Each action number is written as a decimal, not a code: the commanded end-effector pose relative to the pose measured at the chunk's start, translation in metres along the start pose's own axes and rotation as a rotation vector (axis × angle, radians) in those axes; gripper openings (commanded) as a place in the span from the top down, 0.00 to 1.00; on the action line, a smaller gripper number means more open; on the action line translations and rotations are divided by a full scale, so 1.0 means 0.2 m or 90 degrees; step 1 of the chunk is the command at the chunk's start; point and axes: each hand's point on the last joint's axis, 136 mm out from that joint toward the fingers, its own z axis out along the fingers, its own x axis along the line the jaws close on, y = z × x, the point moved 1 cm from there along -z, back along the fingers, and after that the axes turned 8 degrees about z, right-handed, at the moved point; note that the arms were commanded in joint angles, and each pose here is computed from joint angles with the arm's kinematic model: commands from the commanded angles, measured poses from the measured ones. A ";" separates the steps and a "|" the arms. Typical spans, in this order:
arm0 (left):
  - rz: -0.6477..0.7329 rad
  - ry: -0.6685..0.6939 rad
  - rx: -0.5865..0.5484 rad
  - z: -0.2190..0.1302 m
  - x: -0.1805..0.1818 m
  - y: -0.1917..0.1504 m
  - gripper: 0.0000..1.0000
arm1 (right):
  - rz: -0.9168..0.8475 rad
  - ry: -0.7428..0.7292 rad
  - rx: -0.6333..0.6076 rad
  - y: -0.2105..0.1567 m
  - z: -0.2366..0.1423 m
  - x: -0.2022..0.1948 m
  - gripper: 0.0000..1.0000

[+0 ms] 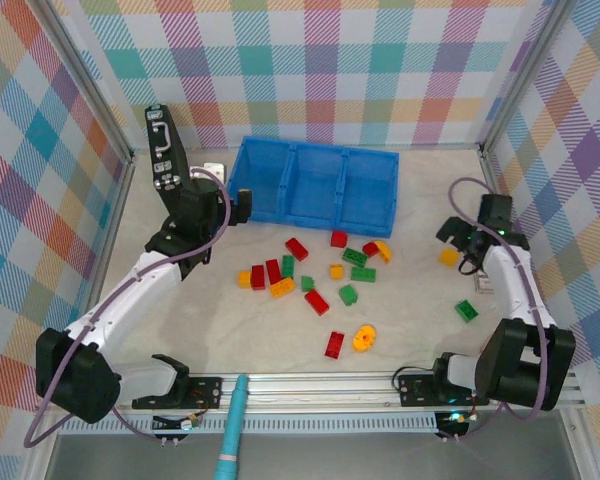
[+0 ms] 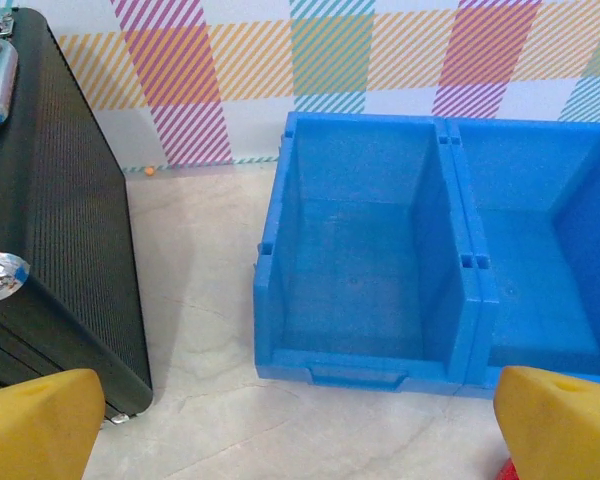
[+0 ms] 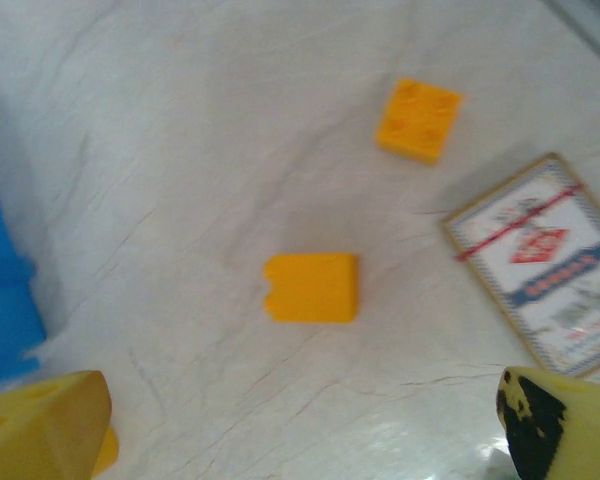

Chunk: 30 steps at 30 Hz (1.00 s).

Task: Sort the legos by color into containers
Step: Pick up the lego from the middle-right of the table.

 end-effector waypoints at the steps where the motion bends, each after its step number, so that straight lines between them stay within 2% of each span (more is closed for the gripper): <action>1: -0.003 -0.011 0.000 -0.02 -0.01 0.02 0.00 | 0.083 0.031 0.031 0.04 -0.01 -0.02 0.00; 6: 0.000 -0.034 0.012 -0.01 -0.04 0.02 0.00 | 0.129 0.027 0.050 0.12 0.13 -0.05 0.02; 14: 0.014 -0.027 0.022 -0.02 -0.03 0.03 0.00 | 0.109 -0.011 0.057 0.26 0.34 -0.06 0.10; 22: 0.031 -0.022 0.047 0.02 -0.05 0.00 0.00 | 0.125 -0.039 0.086 0.28 0.52 -0.10 0.21; 30: 0.040 -0.020 0.062 0.05 -0.06 -0.02 0.00 | 0.121 -0.077 0.090 0.30 0.59 -0.16 0.29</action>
